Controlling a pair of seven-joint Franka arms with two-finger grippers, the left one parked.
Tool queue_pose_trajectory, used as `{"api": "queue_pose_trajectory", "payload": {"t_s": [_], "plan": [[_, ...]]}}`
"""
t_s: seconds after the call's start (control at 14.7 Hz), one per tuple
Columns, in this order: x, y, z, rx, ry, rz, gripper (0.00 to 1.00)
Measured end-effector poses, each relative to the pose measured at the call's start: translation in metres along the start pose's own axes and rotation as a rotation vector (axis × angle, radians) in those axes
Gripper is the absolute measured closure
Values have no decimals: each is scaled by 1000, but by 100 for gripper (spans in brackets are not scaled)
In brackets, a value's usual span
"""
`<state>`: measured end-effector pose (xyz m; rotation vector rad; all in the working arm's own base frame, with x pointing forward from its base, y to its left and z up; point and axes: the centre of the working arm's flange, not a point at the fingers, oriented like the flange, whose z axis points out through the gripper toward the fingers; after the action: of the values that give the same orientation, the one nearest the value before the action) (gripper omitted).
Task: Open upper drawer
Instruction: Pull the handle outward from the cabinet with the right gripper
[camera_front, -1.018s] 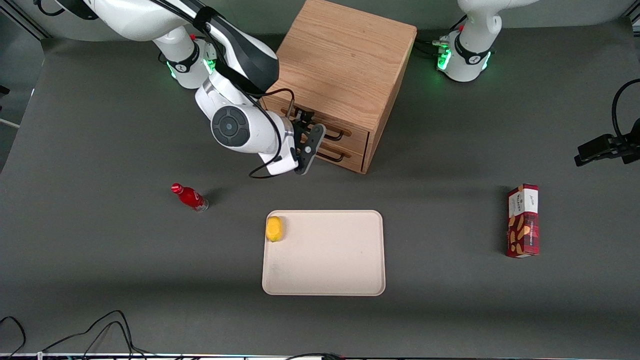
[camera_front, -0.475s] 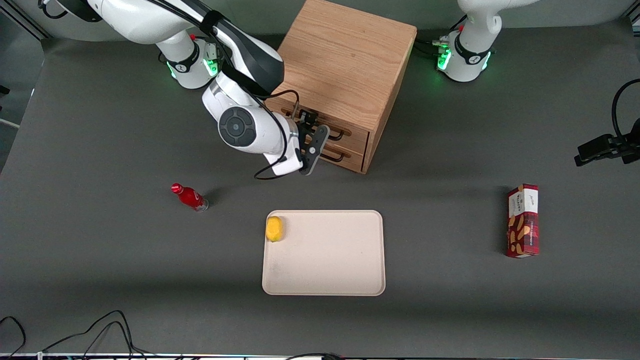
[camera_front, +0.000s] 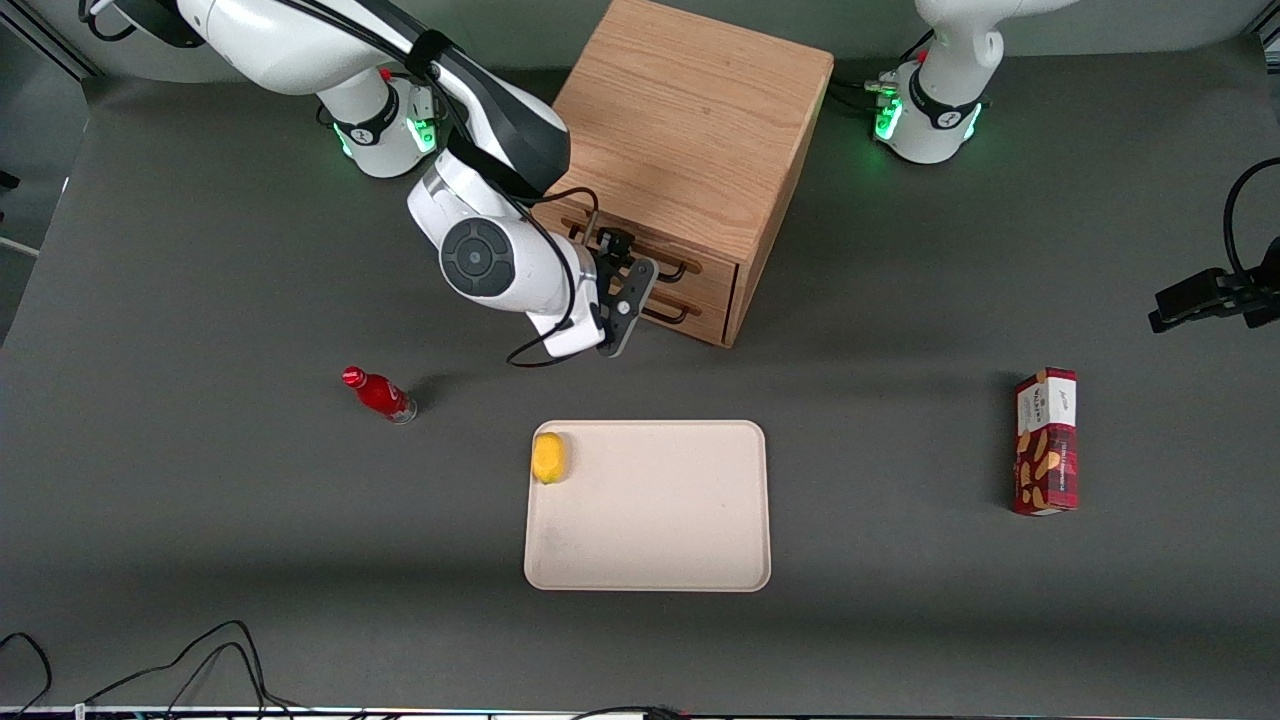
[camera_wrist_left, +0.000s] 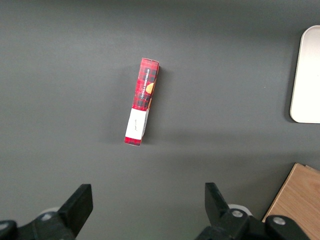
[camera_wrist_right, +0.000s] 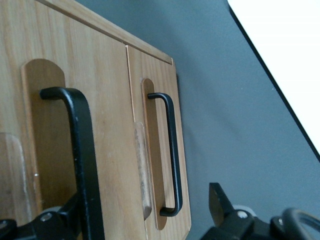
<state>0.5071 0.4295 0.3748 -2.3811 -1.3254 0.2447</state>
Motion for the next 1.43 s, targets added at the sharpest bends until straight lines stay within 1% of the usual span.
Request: {"api": "queue_pose_trajectory", "payload": {"t_s": [0.27, 0.41, 0.68, 1.22, 1.43], "plan": [[1, 1, -1, -15, 6, -5, 0], [1, 6, -4, -32, 20, -4, 0], [0, 17, -11, -70, 31, -1, 0], [2, 30, -33, -95, 68, 14, 0], [2, 35, -38, -104, 75, 20, 0]]}}
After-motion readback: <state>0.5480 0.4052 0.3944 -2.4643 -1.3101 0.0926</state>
